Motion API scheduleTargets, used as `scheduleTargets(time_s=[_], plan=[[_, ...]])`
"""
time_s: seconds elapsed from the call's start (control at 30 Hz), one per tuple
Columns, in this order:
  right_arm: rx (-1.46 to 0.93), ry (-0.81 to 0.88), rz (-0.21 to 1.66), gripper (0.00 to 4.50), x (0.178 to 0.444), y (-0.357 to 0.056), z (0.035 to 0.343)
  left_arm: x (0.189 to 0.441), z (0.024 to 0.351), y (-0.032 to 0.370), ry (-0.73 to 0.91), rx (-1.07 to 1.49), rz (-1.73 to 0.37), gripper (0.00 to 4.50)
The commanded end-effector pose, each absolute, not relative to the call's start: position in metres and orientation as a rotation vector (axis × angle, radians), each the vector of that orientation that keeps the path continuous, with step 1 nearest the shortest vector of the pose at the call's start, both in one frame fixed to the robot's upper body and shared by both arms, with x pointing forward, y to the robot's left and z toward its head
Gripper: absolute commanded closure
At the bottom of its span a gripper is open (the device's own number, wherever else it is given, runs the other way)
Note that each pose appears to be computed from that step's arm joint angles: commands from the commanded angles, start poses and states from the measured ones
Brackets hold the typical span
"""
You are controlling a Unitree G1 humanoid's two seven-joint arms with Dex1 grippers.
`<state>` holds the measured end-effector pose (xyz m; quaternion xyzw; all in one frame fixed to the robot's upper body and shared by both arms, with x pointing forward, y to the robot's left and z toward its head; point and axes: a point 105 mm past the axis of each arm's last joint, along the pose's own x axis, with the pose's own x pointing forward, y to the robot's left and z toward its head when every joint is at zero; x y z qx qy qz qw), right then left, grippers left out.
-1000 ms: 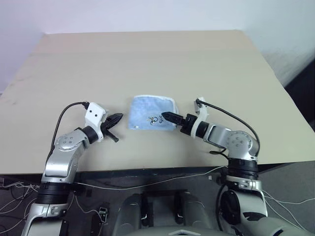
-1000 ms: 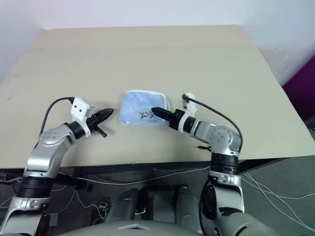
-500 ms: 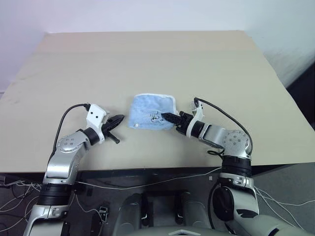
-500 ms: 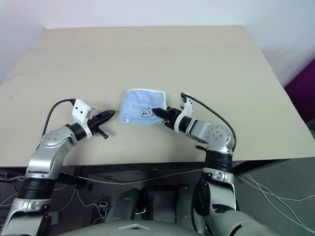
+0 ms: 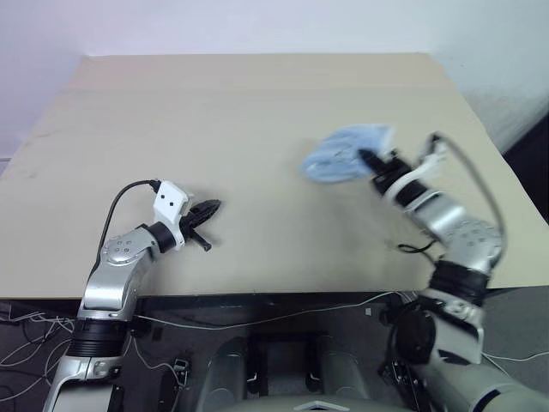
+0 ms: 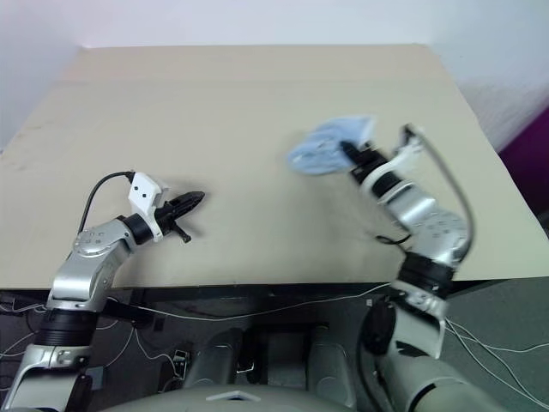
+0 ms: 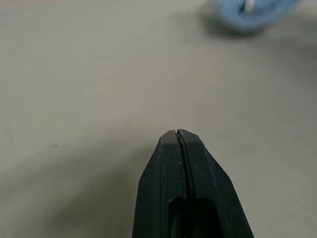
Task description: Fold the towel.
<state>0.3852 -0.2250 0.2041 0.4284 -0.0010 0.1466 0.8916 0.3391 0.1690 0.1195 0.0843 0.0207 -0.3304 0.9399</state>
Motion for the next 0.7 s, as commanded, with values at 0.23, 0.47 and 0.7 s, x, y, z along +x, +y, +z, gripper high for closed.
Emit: scheduleTargets(time_s=[0.23,0.47,0.7], plan=[[0.984,-0.025,-0.343,4.46,0.366,-0.361,0.156,0.349,0.127,0.144,-0.01,0.177,-0.768,4.5],[0.98,0.037,-0.42,4.46,0.359,-0.361,0.137,0.347,0.124,0.137,-0.007,0.175,-0.793,4.5],[1.009,0.021,-0.398,3.24,0.356,-0.356,0.141,0.346,0.121,0.135,-0.002,0.17,-0.797,4.5]])
